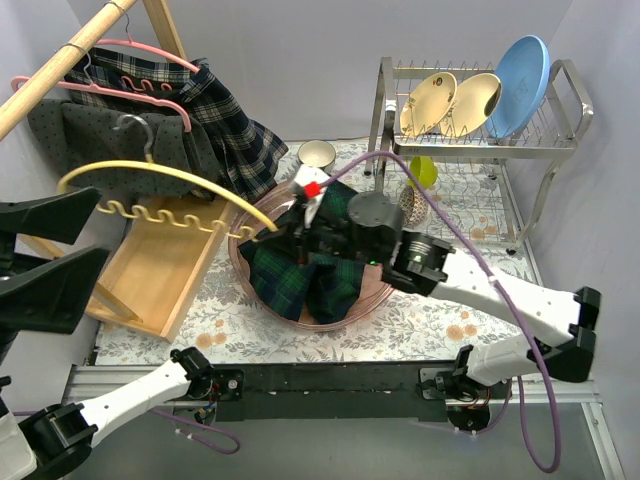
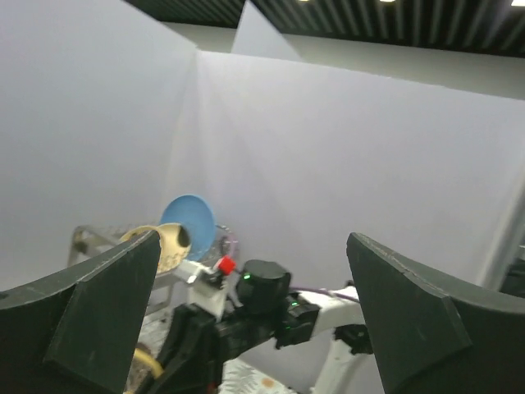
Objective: Remove the skirt from the hanger
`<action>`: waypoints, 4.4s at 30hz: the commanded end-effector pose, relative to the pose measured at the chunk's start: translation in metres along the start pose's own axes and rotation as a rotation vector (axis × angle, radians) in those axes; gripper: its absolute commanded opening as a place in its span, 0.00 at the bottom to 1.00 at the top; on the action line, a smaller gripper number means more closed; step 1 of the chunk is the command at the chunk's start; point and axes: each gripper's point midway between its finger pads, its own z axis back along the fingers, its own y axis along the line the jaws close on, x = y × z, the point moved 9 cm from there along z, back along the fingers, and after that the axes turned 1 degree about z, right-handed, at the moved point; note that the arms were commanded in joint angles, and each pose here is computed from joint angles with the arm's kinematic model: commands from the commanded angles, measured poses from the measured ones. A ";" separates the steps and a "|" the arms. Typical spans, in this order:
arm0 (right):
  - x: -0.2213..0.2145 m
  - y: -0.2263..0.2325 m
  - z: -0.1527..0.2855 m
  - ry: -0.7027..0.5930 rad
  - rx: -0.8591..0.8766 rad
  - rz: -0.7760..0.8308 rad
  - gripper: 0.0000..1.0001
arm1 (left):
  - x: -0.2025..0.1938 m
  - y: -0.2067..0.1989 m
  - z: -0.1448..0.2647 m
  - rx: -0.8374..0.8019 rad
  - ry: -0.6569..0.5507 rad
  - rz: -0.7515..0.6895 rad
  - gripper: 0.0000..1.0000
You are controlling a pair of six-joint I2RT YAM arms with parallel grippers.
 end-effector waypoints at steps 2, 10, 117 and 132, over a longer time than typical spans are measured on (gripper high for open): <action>0.063 0.025 -0.041 -0.181 -0.099 0.113 0.01 | 0.015 -0.022 -0.002 -0.143 -0.002 0.094 0.98; 0.074 0.033 -0.117 -0.151 -0.201 0.178 0.01 | 0.040 -0.033 0.016 -0.166 -0.073 0.091 0.98; 0.010 0.059 -0.229 -0.281 -0.518 0.446 0.01 | 0.003 0.009 0.011 0.130 -0.020 0.017 0.98; 0.012 0.054 -0.234 -0.314 -0.493 0.425 0.01 | -0.002 0.014 0.012 0.164 0.001 -0.004 0.98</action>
